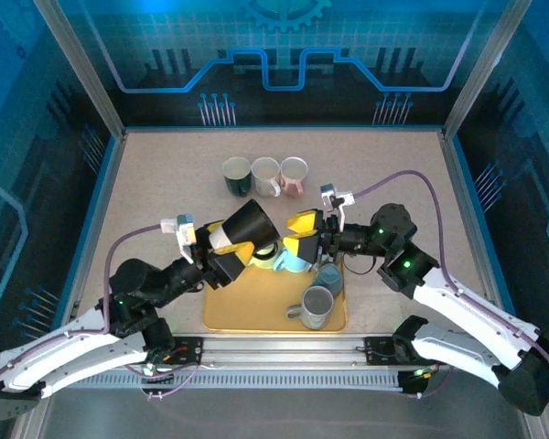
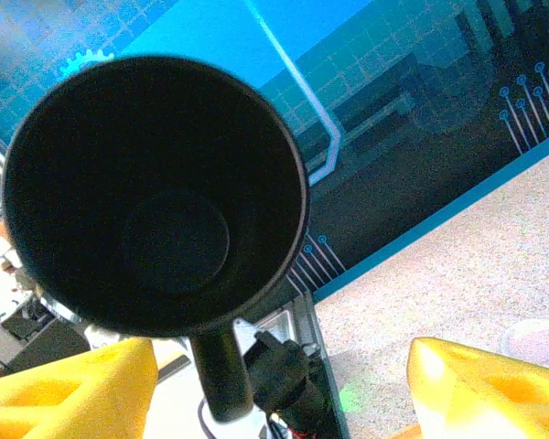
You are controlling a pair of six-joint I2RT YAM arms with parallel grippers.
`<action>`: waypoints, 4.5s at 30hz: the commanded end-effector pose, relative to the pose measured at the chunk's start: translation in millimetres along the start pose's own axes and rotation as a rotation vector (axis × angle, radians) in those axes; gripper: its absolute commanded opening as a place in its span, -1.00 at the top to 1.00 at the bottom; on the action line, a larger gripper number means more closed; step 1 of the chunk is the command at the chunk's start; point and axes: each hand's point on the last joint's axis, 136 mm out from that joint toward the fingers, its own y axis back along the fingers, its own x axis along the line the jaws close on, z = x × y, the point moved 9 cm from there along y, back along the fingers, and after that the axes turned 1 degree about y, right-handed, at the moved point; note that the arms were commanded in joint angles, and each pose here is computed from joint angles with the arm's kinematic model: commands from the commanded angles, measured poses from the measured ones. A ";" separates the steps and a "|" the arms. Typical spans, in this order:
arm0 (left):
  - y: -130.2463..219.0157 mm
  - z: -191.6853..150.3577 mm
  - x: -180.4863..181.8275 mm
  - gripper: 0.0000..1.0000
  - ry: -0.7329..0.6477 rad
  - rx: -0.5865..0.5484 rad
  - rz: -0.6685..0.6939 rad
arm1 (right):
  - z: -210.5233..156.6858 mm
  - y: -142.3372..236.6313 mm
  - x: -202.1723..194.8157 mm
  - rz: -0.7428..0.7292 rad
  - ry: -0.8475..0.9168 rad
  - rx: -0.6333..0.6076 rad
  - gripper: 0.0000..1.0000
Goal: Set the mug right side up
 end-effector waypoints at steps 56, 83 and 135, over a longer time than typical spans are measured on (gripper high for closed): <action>-21.8 -1.8 25.7 -0.98 -0.441 0.503 0.480 | 62.3 57.5 -140.9 -1.311 0.209 0.308 1.00; -17.4 -19.1 30.1 -0.98 -0.464 0.545 0.403 | 7.2 24.9 -316.1 -1.396 0.035 0.566 1.00; -81.0 -132.8 9.5 -0.98 -0.486 1.362 0.192 | 29.2 64.4 -87.9 -1.145 0.147 0.213 -0.32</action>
